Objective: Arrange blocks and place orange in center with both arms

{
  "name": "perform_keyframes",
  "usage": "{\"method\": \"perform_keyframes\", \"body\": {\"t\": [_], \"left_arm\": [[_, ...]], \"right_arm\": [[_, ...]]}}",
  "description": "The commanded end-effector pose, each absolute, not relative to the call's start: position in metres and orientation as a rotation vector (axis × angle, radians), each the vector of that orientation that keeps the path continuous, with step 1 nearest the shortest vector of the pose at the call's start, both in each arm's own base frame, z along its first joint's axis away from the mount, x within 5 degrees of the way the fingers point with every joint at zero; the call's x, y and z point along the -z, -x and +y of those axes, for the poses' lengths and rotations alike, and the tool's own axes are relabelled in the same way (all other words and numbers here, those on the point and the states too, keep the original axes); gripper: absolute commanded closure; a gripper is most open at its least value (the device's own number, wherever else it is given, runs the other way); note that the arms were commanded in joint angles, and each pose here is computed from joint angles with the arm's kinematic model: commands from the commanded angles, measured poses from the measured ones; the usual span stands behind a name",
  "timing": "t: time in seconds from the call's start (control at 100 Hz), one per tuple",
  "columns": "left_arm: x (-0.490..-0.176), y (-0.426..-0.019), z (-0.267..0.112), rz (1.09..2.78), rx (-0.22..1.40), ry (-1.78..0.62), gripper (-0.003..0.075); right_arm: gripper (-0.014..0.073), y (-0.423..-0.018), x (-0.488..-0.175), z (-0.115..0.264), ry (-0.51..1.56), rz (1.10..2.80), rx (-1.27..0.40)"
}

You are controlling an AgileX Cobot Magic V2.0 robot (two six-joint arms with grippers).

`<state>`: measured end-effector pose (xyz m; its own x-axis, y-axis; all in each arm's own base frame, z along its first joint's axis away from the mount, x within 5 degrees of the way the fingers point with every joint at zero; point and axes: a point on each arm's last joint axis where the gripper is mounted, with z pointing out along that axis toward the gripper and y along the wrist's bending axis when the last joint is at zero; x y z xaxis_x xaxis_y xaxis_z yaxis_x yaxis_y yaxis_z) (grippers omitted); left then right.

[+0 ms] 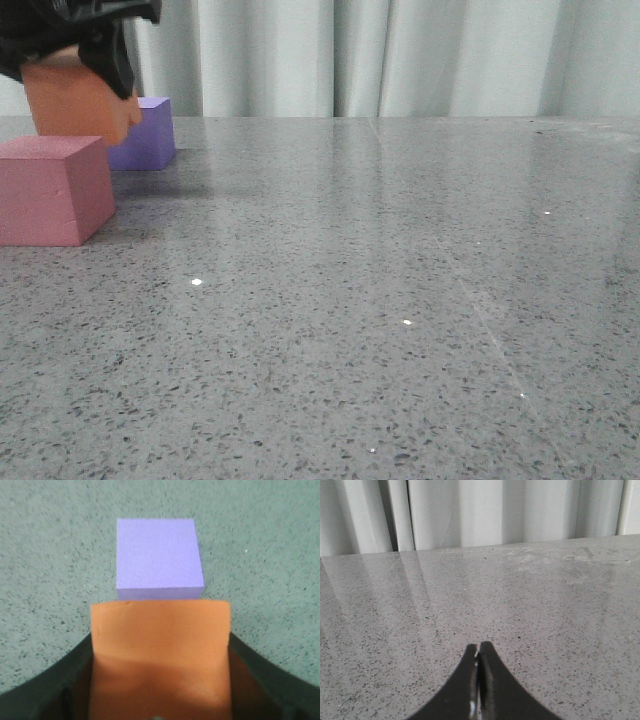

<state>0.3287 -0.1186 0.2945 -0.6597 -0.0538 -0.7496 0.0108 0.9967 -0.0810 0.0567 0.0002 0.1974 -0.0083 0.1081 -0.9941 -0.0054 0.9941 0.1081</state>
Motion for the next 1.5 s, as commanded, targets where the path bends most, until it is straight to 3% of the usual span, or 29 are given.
{"method": "perform_keyframes", "body": {"t": [0.0, 0.42, 0.52, 0.6, 0.69, 0.76, 0.92, 1.11, 1.35, 1.49], "left_arm": [[-0.309, -0.332, -0.122, 2.207, 0.155, 0.008, 0.0537], [-0.286, -0.343, -0.128, 2.262, 0.152, 0.005, 0.0511], [-0.286, -0.343, -0.128, 2.264, 0.147, -0.005, 0.0405], [-0.286, -0.343, -0.128, 2.264, 0.146, -0.007, 0.0241], [-0.285, -0.343, -0.128, 2.265, 0.144, -0.006, 0.0109], [-0.285, -0.343, -0.128, 2.265, 0.144, -0.006, 0.0057], [-0.289, -0.342, -0.127, 2.258, 0.145, -0.016, 0.0055], [-0.321, -0.326, -0.121, 2.174, 0.181, -0.005, 0.0057], [-0.382, -0.278, -0.098, 1.997, 0.175, -0.049, 0.0059], [-0.4, -0.24, -0.08, 1.905, 0.158, -0.067, 0.0059]], "right_arm": [[0.0662, -0.055, -0.21, 0.0, -0.071, 1.47, -0.086], [0.0662, -0.055, -0.21, 0.0, -0.071, 1.47, -0.086], [0.0662, -0.055, -0.21, 0.0, -0.071, 1.47, -0.086], [0.0662, -0.055, -0.21, 0.0, -0.071, 1.47, -0.086], [0.0662, -0.055, -0.21, 0.0, -0.071, 1.47, -0.086], [0.0662, -0.055, -0.21, 0.0, -0.071, 1.47, -0.086], [0.0662, -0.055, -0.21, 0.0, -0.071, 1.47, -0.086], [0.0662, -0.055, -0.21, 0.0, -0.071, 1.47, -0.086], [0.0662, -0.055, -0.21, 0.0, -0.071, 1.47, -0.086], [0.0662, -0.055, -0.21, 0.0, -0.071, 1.47, -0.086]]}}
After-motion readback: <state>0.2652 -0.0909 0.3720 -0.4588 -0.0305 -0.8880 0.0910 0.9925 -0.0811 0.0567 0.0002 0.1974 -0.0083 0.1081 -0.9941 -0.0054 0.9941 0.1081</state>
